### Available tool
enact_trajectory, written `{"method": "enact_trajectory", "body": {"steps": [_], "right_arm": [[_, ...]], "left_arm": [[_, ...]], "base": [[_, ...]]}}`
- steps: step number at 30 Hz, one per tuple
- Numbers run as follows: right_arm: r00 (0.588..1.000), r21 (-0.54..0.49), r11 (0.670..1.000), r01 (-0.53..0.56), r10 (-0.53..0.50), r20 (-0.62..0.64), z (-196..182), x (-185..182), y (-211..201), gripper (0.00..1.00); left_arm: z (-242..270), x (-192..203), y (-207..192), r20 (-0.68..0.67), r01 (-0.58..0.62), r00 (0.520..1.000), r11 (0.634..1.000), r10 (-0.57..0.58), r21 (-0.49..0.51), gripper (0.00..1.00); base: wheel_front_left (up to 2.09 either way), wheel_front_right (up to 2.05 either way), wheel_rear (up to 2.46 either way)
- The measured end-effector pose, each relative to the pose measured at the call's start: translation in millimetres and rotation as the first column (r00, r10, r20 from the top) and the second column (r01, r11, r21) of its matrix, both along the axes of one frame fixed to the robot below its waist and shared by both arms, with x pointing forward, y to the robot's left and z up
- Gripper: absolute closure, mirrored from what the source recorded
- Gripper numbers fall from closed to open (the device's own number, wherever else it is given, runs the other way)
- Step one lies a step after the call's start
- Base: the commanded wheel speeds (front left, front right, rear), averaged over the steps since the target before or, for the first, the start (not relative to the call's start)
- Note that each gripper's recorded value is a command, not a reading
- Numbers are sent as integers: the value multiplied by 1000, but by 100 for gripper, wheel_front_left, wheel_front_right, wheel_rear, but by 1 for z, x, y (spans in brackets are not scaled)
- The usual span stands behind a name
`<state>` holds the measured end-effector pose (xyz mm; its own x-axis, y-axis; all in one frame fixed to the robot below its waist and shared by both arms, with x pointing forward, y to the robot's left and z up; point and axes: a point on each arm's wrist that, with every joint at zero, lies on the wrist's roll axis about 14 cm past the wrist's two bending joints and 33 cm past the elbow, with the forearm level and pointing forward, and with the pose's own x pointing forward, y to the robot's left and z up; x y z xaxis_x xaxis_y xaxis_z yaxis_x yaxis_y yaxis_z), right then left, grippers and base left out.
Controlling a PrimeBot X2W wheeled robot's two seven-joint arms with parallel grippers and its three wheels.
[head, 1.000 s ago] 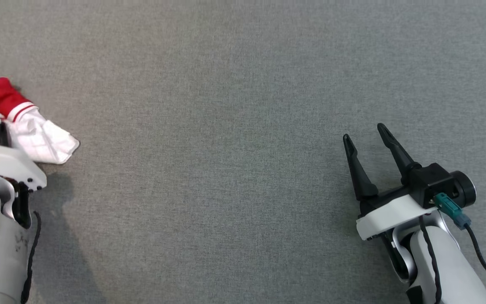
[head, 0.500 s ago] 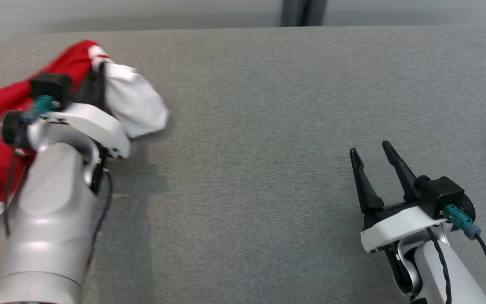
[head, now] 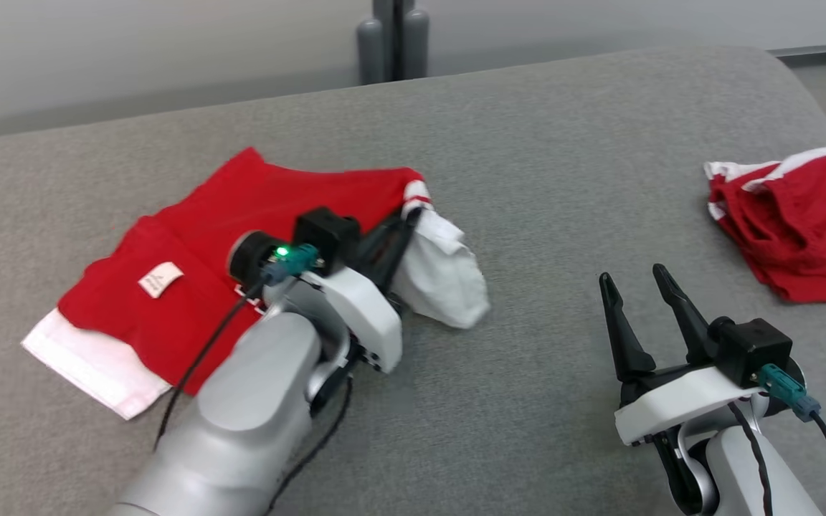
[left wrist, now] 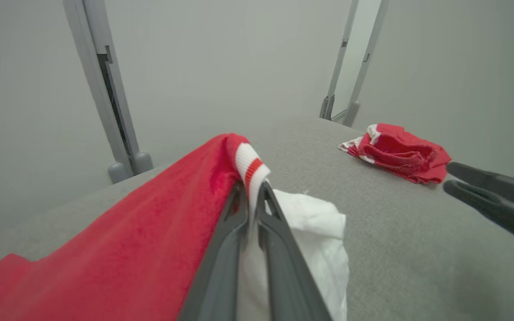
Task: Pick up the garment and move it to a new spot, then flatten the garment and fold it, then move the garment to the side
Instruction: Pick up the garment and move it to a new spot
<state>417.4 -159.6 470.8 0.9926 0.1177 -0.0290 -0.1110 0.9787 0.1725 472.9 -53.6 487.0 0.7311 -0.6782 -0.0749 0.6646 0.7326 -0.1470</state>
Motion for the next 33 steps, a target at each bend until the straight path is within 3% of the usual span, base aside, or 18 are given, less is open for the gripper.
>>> {"method": "enact_trajectory", "body": {"steps": [3, 7, 8, 9, 17, 22, 27, 33], "right_arm": [[1000, 3, 1000, 31, -31, 2, 2, -6, -11, 0], [998, 2, 998, 59, -59, -2, 2, -13, -20, 0], [998, 1, 998, 66, -66, -3, 2, -14, -23, 0], [997, 1, 997, 79, -79, -6, 1, -16, -27, 0], [996, 8, 996, 89, -89, 1, 3, -14, -30, 0], [998, 16, 998, 66, -66, 15, 7, -10, -21, 0], [999, 22, 999, 40, -40, 26, 11, -14, -11, 0], [1000, 25, 1000, 5, -6, 30, 13, -21, 2, 0]], "left_arm": [[5, -21, -35, -10, 93, 996, 995, -94, -30, 100], [5, -32, -59, -12, 130, 991, 991, -130, -29, 100], [6, -30, -62, -5, 124, 992, 992, -125, -26, 78], [11, -23, -65, 12, 108, 994, 994, -108, -25, 0], [6, -2, -35, 15, -31, 999, 1000, 31, 1, 0], [-9, 5, 23, -10, -208, 978, 978, 208, 11, 0], [-16, -5, 90, -9, -393, 919, 919, 394, 13, 0], [-32, -41, 173, -25, -598, 800, 801, 599, 36, 0]], "base": [[0, 0, 0], [0, 0, 0], [0, 0, 0], [0, 0, 0], [0, 0, 0], [0, 0, 0], [0, 0, 0], [0, 0, 0]]}}
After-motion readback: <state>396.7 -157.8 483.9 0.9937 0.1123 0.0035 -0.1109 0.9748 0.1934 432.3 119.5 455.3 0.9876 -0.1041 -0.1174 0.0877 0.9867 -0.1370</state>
